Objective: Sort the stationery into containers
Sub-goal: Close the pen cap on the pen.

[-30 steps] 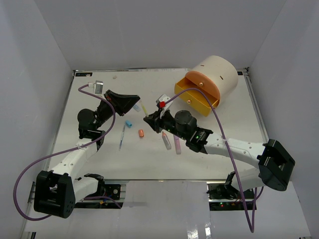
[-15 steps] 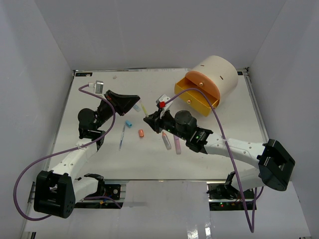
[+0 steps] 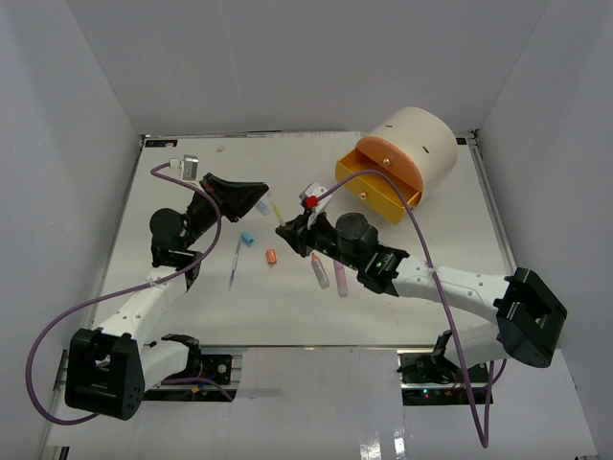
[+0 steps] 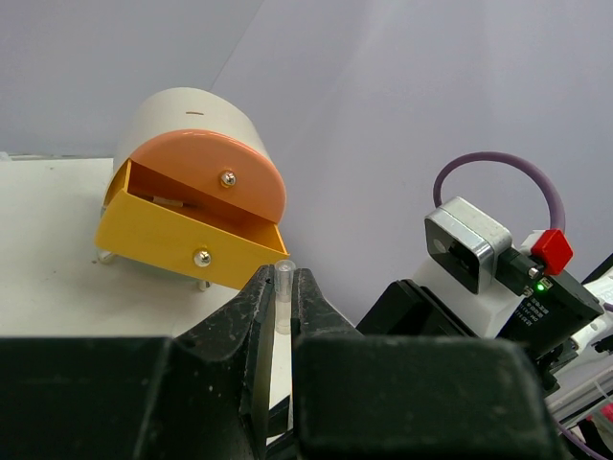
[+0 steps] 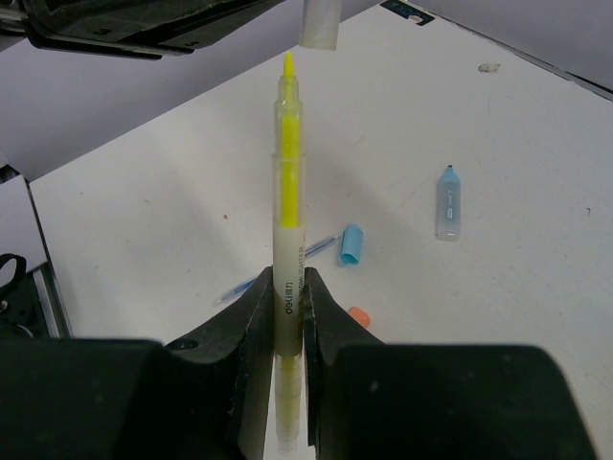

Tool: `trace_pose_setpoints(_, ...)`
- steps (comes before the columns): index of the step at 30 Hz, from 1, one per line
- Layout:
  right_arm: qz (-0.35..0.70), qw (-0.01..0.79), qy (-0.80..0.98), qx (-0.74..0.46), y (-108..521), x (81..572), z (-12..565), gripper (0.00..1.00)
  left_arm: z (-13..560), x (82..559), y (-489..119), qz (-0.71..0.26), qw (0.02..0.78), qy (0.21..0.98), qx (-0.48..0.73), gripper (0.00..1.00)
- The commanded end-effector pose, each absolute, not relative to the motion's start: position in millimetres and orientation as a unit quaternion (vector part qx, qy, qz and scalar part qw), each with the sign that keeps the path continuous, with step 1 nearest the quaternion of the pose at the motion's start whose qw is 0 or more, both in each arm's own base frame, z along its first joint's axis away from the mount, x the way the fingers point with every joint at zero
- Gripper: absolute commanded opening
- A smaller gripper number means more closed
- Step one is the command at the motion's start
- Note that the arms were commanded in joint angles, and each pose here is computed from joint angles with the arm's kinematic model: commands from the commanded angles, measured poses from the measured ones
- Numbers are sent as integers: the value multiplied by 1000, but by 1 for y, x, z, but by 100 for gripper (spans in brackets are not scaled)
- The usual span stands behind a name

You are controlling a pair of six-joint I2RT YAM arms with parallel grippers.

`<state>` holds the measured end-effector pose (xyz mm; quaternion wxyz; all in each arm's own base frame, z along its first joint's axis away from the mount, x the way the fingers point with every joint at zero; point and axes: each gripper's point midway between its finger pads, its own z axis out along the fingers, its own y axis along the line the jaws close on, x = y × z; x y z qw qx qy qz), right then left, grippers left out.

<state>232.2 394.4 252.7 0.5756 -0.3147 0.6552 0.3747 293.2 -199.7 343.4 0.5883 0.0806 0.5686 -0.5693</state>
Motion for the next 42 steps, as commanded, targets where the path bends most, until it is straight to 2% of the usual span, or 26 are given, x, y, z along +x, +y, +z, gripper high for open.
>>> trace_pose_setpoints(1,385,583,646,-307,398,231,260,8,344,291,-199,-569,591,566,80,0)
trace_pose_setpoints(42,386,605,633,-292,390,233,276,8,344,285,-202,-574,590,560,99,0)
